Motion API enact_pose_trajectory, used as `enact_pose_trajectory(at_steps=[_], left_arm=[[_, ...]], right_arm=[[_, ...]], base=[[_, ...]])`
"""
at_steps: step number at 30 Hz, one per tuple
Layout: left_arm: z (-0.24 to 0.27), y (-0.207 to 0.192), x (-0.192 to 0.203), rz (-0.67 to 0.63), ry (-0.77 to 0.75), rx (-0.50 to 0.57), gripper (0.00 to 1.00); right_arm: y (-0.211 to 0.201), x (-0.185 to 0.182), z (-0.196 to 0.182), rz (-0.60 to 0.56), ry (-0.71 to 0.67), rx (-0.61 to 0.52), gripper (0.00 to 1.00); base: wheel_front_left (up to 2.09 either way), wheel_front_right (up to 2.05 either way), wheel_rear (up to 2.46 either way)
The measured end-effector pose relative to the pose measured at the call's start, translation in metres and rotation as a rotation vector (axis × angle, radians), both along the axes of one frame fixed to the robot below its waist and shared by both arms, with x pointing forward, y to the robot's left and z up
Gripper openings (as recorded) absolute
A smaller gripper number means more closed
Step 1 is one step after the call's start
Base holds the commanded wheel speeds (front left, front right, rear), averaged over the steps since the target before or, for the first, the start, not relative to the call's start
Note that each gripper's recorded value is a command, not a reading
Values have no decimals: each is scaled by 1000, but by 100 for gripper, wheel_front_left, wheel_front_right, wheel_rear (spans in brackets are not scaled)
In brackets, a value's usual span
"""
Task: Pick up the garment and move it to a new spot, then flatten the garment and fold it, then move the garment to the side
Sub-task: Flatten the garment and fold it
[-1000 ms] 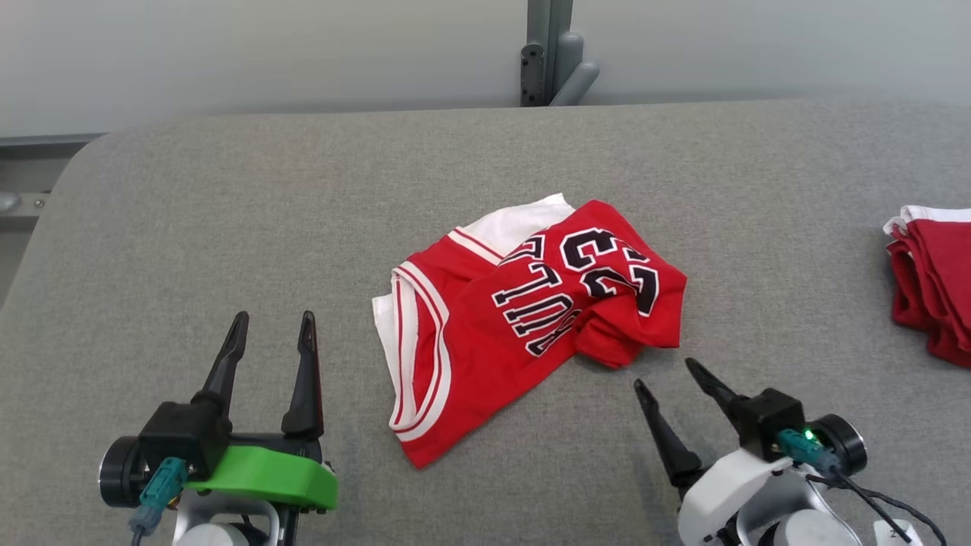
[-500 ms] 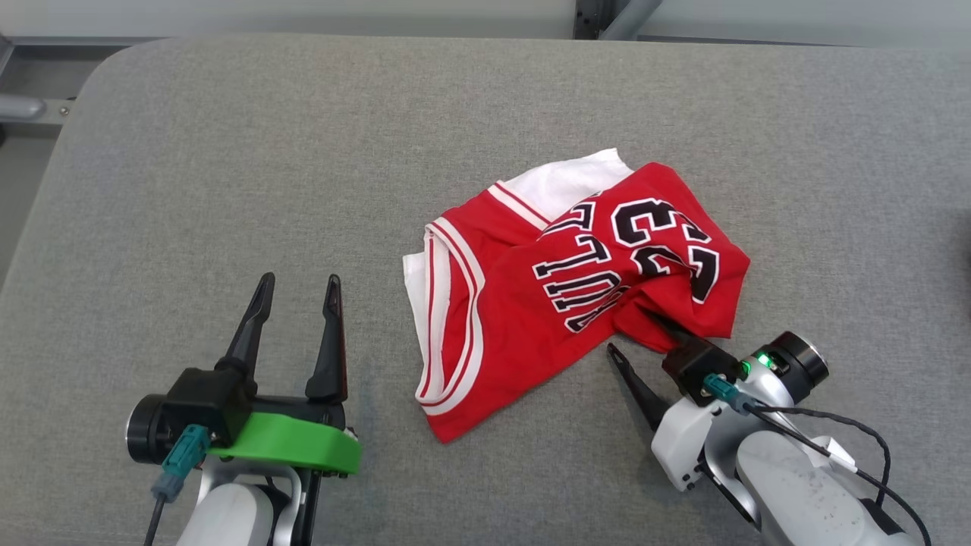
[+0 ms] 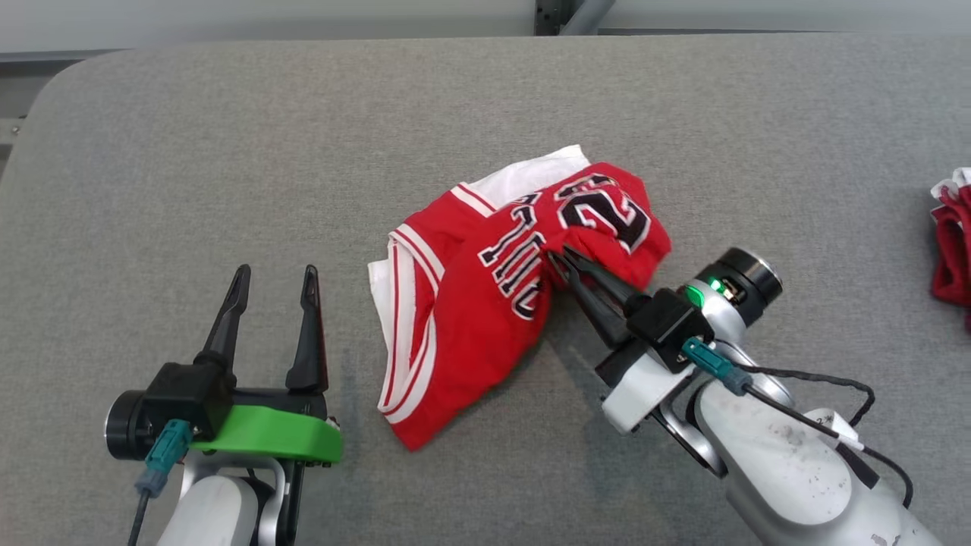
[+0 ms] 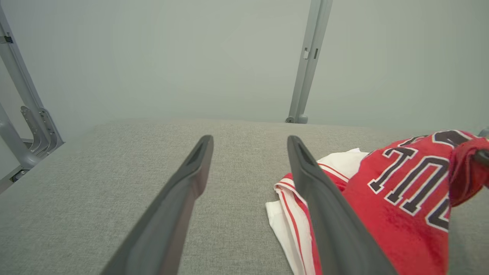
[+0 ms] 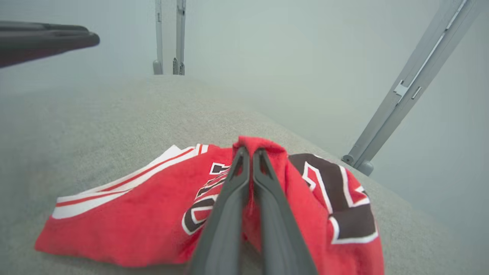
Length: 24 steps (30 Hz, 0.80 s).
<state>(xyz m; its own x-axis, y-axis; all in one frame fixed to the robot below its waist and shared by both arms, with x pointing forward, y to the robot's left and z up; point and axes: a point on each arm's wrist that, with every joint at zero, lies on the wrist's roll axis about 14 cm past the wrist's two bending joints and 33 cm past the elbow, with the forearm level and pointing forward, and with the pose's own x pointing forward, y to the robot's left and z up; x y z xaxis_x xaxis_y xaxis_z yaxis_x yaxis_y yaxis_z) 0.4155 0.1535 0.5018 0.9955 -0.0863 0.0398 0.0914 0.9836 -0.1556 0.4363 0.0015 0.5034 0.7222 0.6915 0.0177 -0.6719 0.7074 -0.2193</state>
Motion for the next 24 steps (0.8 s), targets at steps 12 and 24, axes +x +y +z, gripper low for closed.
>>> enact_pose_trajectory(at_steps=[12,24], left_arm=[[12,-26,13,-81,-33,2,100],[-2,-35,22,-111,5,7,100]], right_arm=[[-81,8,139,-227,-309,211,0],[-217,1,-19,-707,136,178,0]], base=[[0,0,0],[0,0,0]])
